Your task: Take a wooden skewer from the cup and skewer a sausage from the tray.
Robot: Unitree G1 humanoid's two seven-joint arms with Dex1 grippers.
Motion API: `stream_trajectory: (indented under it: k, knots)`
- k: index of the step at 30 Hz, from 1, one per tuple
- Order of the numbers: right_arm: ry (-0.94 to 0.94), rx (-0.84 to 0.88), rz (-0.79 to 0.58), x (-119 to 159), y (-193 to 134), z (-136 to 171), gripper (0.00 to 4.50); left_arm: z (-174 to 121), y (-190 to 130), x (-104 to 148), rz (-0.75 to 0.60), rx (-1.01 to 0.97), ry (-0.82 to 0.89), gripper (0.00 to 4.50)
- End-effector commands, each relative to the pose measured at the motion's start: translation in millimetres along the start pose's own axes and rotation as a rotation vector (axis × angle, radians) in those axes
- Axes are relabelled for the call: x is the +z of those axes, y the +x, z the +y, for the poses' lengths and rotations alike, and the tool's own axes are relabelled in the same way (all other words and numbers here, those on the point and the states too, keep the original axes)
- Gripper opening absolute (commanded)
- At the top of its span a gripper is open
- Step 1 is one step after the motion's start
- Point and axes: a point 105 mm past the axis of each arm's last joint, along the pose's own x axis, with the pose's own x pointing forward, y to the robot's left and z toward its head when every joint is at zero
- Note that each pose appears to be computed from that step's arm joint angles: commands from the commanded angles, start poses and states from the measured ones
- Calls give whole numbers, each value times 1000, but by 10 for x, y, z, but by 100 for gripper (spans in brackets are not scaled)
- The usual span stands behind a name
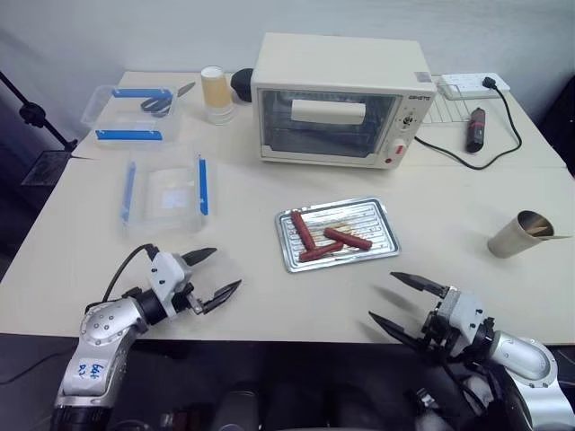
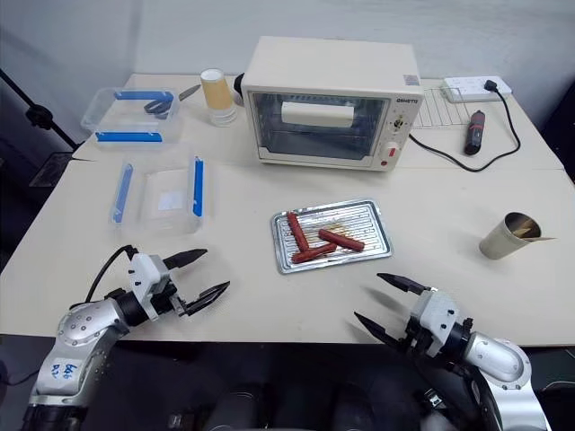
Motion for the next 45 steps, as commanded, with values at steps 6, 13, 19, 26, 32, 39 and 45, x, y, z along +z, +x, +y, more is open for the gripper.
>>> stream_trajectory:
  k: [6, 13, 19, 26, 32, 39, 45]
  knots:
    - [-52, -201, -6, 280, -252, -333, 450, -194, 79, 400, -151, -234, -35, 447]
    - [-118, -577, 236, 272, -1511, -726, 450, -562, 297, 750, -230, -558, -48, 447]
    - [-122, -677, 297, 335, -1958, -868, 450, -647, 370, 814, -238, -649, -29, 447]
    - [-61, -559, 436, 442, -2109, -1197, 450, -621, 446, 872, -276, -618, -51, 447]
    - [-38, -406, 559, 627, -1901, -1631, 450, -626, 452, 855, -274, -594, -69, 447]
    - [-48, -322, 631, 598, -1635, -1931, 450, -647, 405, 810, -256, -566, -85, 447]
    - [-57, -248, 648, 560, -1507, -2004, 450, -642, 373, 805, -246, -537, -88, 447]
